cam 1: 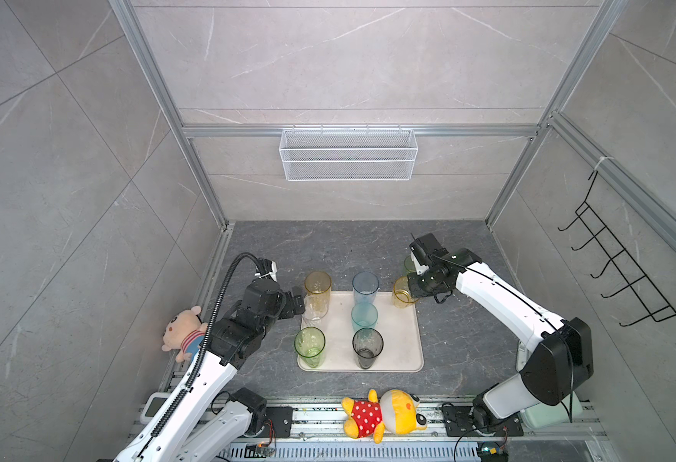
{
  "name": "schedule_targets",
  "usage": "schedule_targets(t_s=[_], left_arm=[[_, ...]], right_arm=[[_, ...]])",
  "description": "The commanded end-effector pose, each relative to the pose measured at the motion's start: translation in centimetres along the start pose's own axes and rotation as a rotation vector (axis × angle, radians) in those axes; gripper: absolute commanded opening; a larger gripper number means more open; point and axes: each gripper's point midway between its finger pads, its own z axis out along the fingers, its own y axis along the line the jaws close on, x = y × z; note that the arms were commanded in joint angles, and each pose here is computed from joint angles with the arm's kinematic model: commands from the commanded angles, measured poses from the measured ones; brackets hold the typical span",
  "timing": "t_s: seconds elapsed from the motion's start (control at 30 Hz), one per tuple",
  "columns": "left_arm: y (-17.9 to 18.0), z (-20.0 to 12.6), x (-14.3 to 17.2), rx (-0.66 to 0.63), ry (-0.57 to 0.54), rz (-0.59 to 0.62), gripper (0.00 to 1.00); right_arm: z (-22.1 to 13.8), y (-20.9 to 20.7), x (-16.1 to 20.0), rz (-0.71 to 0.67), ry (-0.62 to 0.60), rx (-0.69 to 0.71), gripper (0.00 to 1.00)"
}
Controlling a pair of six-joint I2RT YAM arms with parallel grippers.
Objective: Place the glasses into the tray
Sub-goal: Place the glass on the tray.
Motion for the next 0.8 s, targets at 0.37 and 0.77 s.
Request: schedule_targets(t_s=[0.37,0.77], left_arm=[[-0.2,0.2,-0.2,0.013,-0.011,-0.033,1.0],[-0.2,0.3,0.0,0.012,-0.005,-0.034,1.0]], right_arm=[[4.8,0.4,0.2,0.02,0.027,0.036,0.0],[6.2,0.5,0.5,0.019,0.058,0.039,0.0]])
